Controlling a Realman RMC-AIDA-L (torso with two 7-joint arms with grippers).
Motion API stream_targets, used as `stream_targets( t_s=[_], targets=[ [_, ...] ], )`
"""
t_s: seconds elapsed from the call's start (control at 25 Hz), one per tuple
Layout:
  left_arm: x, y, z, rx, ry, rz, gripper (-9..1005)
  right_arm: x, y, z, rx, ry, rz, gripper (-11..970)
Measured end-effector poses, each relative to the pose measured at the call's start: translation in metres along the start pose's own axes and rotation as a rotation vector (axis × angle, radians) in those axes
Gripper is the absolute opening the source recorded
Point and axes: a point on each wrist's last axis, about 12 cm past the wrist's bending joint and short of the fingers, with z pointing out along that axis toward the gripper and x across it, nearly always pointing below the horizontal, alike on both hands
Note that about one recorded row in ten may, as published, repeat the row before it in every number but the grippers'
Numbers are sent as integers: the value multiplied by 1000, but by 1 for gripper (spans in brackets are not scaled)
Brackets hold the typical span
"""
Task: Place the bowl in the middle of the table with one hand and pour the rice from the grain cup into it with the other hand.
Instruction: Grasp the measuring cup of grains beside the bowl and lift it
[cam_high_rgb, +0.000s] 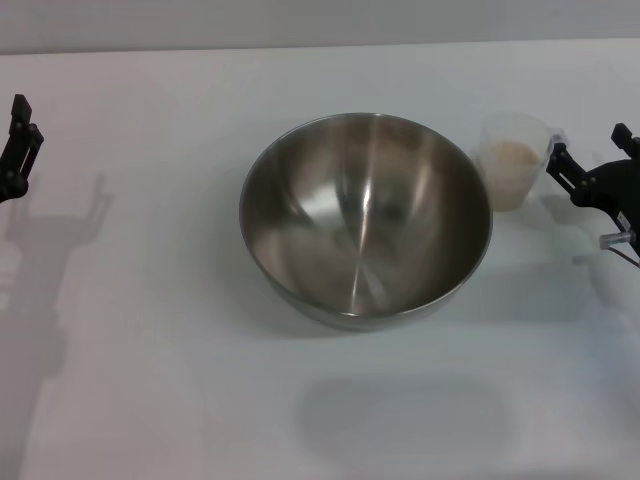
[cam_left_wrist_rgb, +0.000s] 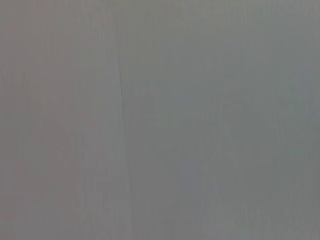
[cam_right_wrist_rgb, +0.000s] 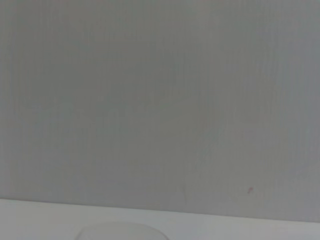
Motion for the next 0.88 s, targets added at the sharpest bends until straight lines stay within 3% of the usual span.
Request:
stream_targets(
  t_s=[0.88],
  targets=[
    [0,0,0,0,2,2,825,-3,1,3,-4,-7,-2,792]
  ],
)
